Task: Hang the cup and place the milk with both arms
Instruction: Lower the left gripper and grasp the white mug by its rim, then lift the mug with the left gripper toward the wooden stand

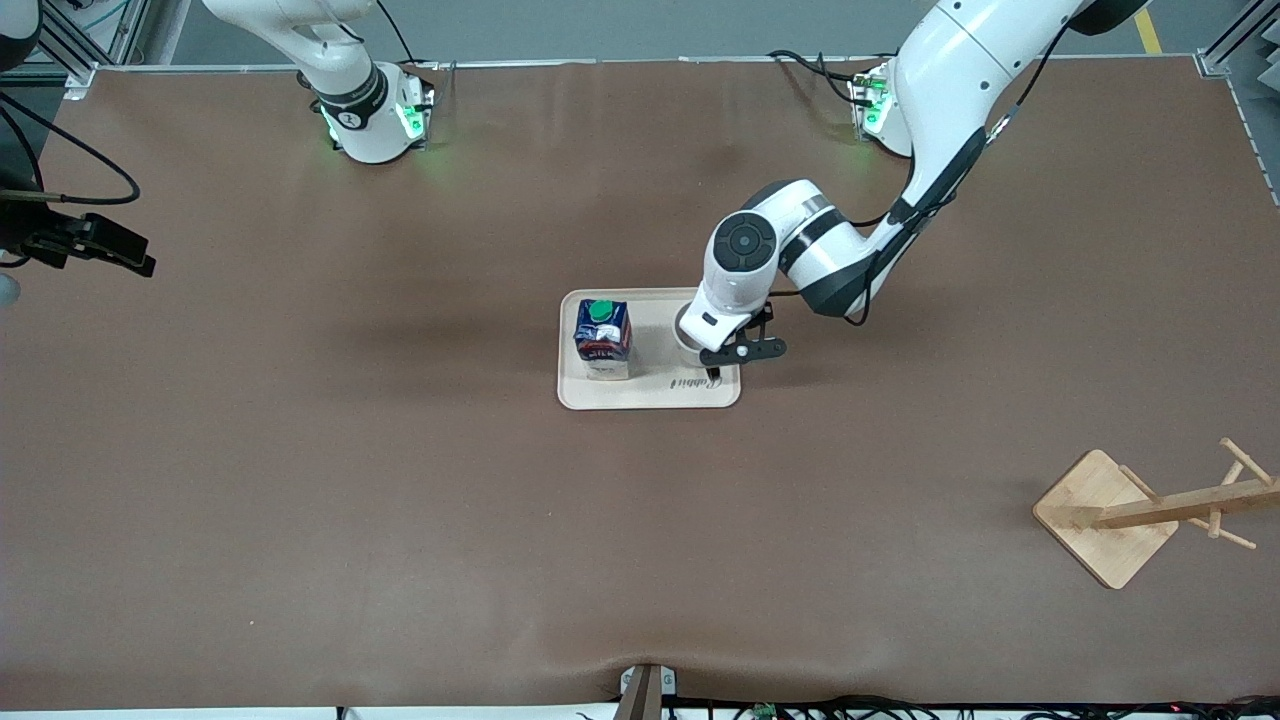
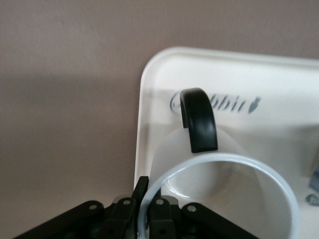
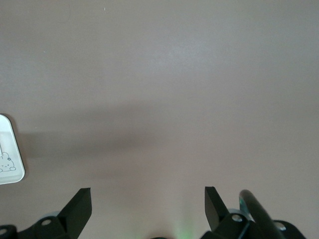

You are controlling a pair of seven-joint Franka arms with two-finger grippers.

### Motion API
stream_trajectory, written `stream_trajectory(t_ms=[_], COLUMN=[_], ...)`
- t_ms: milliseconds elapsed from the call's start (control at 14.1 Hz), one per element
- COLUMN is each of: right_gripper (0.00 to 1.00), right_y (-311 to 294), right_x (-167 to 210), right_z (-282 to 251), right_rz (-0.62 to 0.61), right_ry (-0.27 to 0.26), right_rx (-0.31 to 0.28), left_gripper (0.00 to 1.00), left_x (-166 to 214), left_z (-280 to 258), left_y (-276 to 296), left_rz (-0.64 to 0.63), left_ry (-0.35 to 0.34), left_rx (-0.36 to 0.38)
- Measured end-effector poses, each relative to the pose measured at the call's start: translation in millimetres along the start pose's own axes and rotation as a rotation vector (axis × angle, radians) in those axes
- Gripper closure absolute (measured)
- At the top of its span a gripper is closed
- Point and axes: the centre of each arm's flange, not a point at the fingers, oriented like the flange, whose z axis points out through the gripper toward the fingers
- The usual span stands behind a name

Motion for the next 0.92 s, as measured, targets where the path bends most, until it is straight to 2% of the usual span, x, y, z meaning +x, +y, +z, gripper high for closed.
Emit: stream_trajectory(t_ms=[496,922], right_gripper=[0.00,0.00], right_y=[0,0], right_x=[2,3], right_z=[3,4], right_rz=[0.000,0.000], right_ry=[-0.005,-0.004], right_rx=[-0.001,-0.001], left_gripper=[0.95,0.95], left_x=[34,84], left_z=[-120,-182], left_y=[-17,-104], left_rz=[-0.061,-0.001], left_ry=[0.148,0.219], left_rx=[0.000,0.046])
